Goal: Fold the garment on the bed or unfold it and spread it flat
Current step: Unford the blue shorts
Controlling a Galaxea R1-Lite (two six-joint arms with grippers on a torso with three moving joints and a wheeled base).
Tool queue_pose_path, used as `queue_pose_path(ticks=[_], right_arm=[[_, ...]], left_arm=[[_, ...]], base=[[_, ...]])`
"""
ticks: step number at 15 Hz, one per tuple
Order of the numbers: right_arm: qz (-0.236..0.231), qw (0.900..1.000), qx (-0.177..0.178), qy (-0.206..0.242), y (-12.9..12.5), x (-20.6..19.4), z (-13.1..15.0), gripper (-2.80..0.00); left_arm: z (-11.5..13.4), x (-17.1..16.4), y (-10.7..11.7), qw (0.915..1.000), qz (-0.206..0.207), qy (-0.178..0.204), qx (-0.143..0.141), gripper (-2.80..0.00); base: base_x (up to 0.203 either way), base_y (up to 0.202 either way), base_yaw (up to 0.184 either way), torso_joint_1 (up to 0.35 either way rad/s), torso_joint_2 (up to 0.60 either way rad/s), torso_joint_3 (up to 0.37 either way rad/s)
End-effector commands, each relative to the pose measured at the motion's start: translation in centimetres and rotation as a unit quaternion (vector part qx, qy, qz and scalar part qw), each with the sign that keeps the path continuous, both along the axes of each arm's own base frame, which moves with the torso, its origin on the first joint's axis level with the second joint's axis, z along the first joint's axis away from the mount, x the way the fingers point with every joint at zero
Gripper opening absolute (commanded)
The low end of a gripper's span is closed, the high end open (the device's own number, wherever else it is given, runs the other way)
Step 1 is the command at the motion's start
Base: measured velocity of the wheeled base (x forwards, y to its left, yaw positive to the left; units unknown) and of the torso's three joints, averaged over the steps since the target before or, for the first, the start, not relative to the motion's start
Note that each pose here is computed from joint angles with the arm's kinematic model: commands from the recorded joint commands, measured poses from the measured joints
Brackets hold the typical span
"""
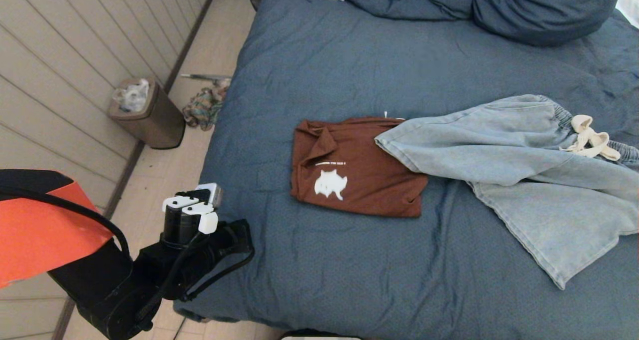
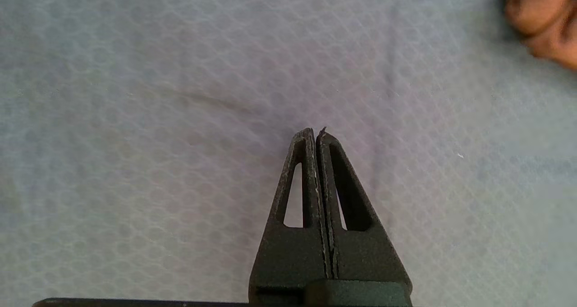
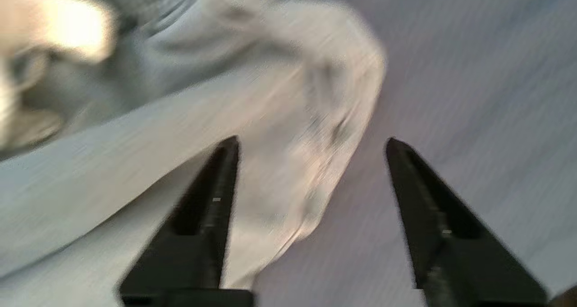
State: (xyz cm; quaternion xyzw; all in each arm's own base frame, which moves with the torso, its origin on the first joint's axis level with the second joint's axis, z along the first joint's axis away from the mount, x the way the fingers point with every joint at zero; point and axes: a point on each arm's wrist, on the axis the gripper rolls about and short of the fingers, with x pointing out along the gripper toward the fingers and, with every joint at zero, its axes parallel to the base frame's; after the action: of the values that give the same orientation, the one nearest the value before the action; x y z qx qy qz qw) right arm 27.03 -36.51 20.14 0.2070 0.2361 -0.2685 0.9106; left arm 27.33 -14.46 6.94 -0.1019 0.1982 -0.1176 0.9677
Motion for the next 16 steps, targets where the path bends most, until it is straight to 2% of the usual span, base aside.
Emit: queue_pose_path(ticks=[1, 2, 3, 6, 8, 9, 11, 13, 15, 16], right_arm=[[0.024, 0.999, 0.034, 0.001, 2.8, -2.1, 2.8, 0.00], [0.042, 0.997, 0.068, 0.010, 4.3, -3.0, 3.0, -1.00], [0.061, 0.994, 0.091, 0.025, 6.0, -3.9, 2.9, -2.80], [0.122, 0.985, 0.101, 0.069, 11.4, -6.1, 2.6, -2.80], [0.147, 0.977, 0.097, 0.122, 14.7, -6.8, 1.0, -2.80], [0.150, 0.973, 0.084, 0.155, 15.9, -6.7, 0.1, -2.80], [0.157, 0.969, 0.066, 0.178, 16.9, -6.4, -1.7, -2.80], [0.167, 0.965, 0.061, 0.192, 17.9, -6.1, -3.9, -2.80], [0.169, 0.964, 0.035, 0.203, 18.7, -5.5, -6.1, -2.80], [0.168, 0.965, 0.015, 0.201, 18.9, -5.0, -7.3, 0.00]], left_arm=[[0.8, -0.3, 0.0, 0.9999, 0.000, -0.012, -0.009, -2.80], [1.0, -0.3, 0.1, 0.9998, -0.001, -0.015, -0.010, -2.80], [1.1, -0.4, 0.0, 0.9998, -0.002, -0.015, -0.012, -2.80], [0.3, -1.2, -1.0, 0.9997, -0.022, -0.002, -0.006, -2.80], [0.0, -1.9, -1.4, 0.9994, -0.034, 0.006, -0.003, -2.80], [0.3, -2.0, -1.4, 0.9994, -0.034, 0.000, -0.006, -2.80], [0.5, -2.1, -1.4, 0.9993, -0.034, -0.007, -0.009, -2.80], [0.0, -2.5, -1.7, 0.9990, -0.044, 0.003, -0.005, -2.80], [-0.5, -3.0, -2.3, 0.9984, -0.056, 0.011, -0.001, -2.80], [-0.6, -3.0, -2.4, 0.9983, -0.057, 0.012, 0.000, -2.80]], base=[[0.000, 0.000, 0.000, 0.000, 0.00, 0.000], [0.000, 0.000, 0.000, 0.000, 0.00, 0.000], [0.000, 0.000, 0.000, 0.000, 0.00, 0.000], [0.000, 0.000, 0.000, 0.000, 0.00, 0.000], [0.000, 0.000, 0.000, 0.000, 0.00, 0.000], [0.000, 0.000, 0.000, 0.000, 0.00, 0.000], [0.000, 0.000, 0.000, 0.000, 0.00, 0.000], [0.000, 0.000, 0.000, 0.000, 0.00, 0.000], [0.000, 0.000, 0.000, 0.000, 0.00, 0.000], [0.000, 0.000, 0.000, 0.000, 0.00, 0.000]])
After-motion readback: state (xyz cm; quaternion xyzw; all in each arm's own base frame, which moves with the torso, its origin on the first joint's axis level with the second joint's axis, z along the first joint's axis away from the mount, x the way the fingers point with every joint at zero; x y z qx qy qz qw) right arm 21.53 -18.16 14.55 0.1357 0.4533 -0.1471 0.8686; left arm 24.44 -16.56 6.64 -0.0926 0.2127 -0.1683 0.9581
